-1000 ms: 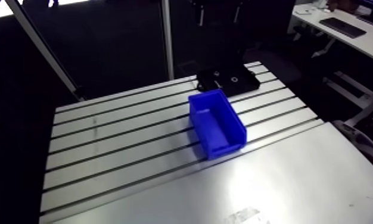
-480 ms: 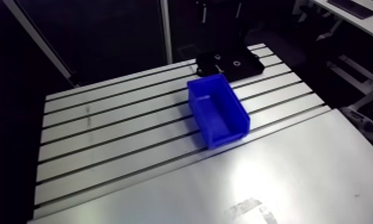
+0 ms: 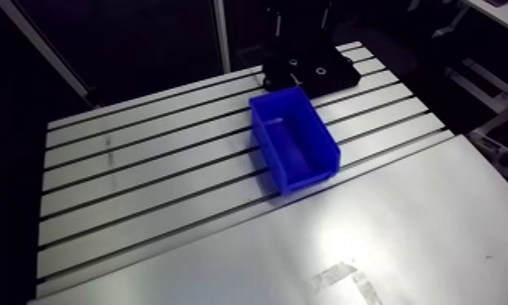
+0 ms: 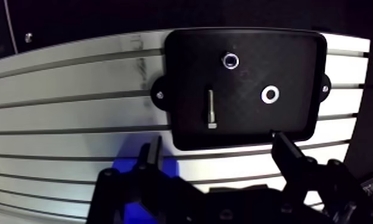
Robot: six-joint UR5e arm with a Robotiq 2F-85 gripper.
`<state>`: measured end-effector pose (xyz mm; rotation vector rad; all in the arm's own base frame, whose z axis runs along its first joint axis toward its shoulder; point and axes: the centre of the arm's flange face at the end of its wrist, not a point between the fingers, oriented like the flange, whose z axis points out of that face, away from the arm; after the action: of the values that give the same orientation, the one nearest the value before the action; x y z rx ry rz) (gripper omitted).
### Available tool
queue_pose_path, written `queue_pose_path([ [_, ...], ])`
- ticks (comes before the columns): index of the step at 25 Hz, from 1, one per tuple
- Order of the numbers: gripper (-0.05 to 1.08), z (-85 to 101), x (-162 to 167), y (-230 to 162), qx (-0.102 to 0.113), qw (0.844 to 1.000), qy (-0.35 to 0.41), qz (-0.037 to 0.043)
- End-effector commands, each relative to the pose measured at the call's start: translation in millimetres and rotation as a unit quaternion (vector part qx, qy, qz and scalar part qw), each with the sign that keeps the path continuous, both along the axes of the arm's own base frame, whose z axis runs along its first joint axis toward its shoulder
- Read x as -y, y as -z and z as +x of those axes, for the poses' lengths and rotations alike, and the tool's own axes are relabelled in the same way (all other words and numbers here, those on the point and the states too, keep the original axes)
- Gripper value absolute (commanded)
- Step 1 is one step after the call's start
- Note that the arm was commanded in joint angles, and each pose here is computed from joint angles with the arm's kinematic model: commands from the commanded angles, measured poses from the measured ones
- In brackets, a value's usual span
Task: Pick up the M10 bolt from the tray and put it into the blue bin.
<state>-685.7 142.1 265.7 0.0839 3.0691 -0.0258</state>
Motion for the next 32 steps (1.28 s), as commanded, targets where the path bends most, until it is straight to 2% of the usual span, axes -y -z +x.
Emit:
queue_pose_path([
  [1, 0.01, 3.2, 0.1, 20.1, 0.0, 1.0, 0.0, 0.0009],
  [11, 0.01, 9.2, 2.6, 46.0, 0.006, 1.0, 0.001, -0.0017],
  [18, 0.01, 10.6, 1.2, 58.0, 0.016, 1.0, 0.0, 0.0041],
  [21, 0.08, 10.4, 0.0, 64.2, 0.02, 1.0, 0.0, 0.0022],
  [26, 0.24, 8.5, -4.3, 62.6, 0.011, 1.0, 0.001, 0.007],
  [32, 0.3, 7.8, -5.8, 73.5, 0.018, 1.0, 0.002, 0.004],
])
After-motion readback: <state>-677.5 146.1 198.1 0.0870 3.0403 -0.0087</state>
